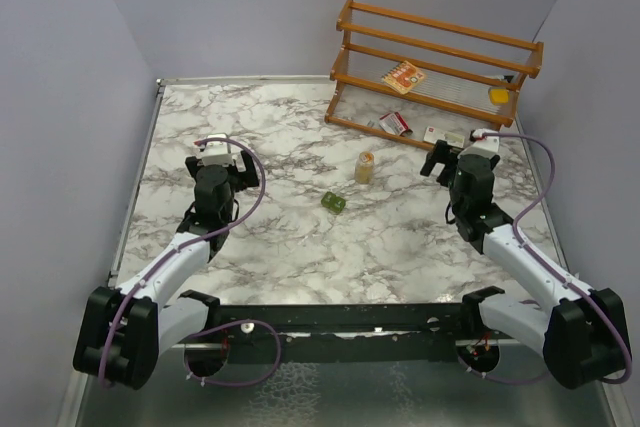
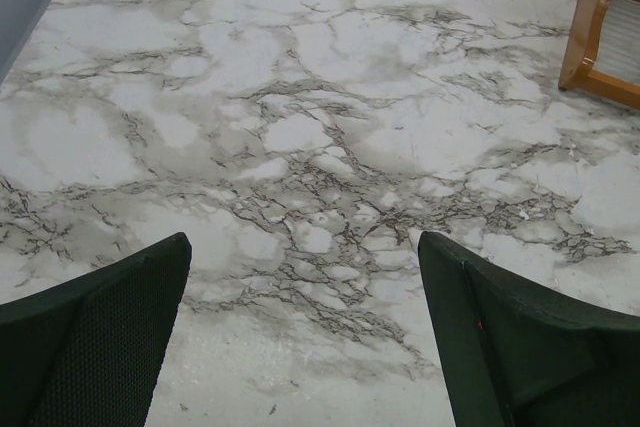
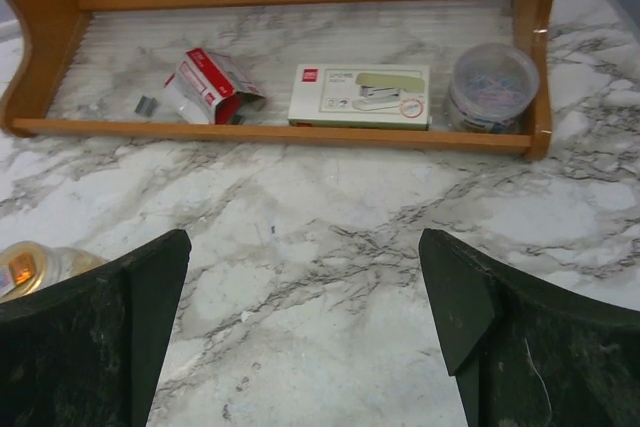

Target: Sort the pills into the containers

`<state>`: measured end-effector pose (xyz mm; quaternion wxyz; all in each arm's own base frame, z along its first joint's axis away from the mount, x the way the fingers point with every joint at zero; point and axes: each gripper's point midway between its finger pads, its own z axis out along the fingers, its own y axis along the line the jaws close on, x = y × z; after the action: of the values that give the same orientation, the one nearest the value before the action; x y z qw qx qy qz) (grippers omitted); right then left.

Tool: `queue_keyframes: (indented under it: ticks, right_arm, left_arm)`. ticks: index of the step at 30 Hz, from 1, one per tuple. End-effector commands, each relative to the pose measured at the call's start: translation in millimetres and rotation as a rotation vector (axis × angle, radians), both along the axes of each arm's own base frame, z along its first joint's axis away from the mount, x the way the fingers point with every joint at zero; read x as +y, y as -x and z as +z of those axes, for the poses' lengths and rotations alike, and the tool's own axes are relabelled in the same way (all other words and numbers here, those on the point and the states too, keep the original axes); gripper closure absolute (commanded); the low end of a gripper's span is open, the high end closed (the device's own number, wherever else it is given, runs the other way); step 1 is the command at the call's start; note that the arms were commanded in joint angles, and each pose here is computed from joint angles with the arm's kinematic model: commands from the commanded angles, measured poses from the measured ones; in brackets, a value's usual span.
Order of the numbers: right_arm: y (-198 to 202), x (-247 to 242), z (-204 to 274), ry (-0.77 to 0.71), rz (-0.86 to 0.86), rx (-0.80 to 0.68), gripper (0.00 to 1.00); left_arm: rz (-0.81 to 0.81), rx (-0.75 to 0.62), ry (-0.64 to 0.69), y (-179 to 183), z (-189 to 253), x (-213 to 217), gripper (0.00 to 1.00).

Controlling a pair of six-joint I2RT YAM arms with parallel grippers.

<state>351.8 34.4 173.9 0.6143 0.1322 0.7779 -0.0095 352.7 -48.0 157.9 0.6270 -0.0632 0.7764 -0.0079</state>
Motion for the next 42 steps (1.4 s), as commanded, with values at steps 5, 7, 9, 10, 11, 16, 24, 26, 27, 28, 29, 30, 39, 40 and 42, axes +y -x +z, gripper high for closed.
queue_keyframes:
  ticks: [5, 7, 9, 10, 11, 16, 24, 26, 27, 28, 29, 30, 39, 40, 42]
  right_arm:
    - [0, 79, -35, -0.138, 0.395, 0.129, 0.07]
    - [4, 97, -43, -0.178, 0.488, 0.157, 0.09]
    - [13, 110, -48, -0.204, 0.552, 0.177, 0.12]
    - [18, 117, -51, -0.200, 0.584, 0.181, 0.14]
    - [23, 123, -51, -0.193, 0.610, 0.176, 0.17]
    - [48, 152, -53, -0.061, 0.694, 0.168, 0.22]
    - [71, 181, -65, -0.002, 0.779, 0.222, 0.30]
    - [72, 186, -67, -0.008, 0.780, 0.233, 0.30]
    - [72, 188, -67, -0.005, 0.777, 0.232, 0.30]
    - [72, 191, -66, 0.002, 0.775, 0.230, 0.30]
    - [72, 194, -66, 0.014, 0.775, 0.230, 0.30]
    - [71, 198, -64, 0.023, 0.775, 0.228, 0.30]
    - [56, 223, -73, 0.109, 0.821, 0.214, 0.30]
    - [55, 225, -74, 0.112, 0.823, 0.212, 0.31]
    - [53, 228, -77, 0.121, 0.833, 0.212, 0.32]
  left_arm:
    - [-0.066, 0.050, 0.067, 0, -14, -17, 0.01]
    - [-0.112, 0.070, 0.085, 1, -20, -26, 0.01]
    - [-0.141, 0.087, 0.102, 1, -24, -33, 0.01]
    - [-0.155, 0.097, 0.111, 1, -26, -36, 0.01]
    - [-0.172, 0.104, 0.121, 1, -28, -40, 0.01]
    - [-0.259, 0.126, 0.104, 3, -32, -62, 0.01]
    - [-0.392, 0.135, 0.108, 15, -30, -97, 0.01]
    - [-0.401, 0.136, 0.100, 16, -31, -100, 0.01]
    - [-0.410, 0.136, 0.100, 17, -30, -102, 0.01]
    - [-0.426, 0.143, 0.102, 18, -30, -105, 0.01]
    - [-0.443, 0.154, 0.106, 18, -31, -109, 0.01]
    - [-0.455, 0.170, 0.115, 18, -32, -112, 0.01]
    - [-0.744, 0.097, 0.185, 53, -26, -155, 0.01]
    - [-0.775, 0.084, 0.180, 58, -23, -158, 0.01]
    - [-0.824, 0.056, 0.171, 65, -16, -161, 0.01]
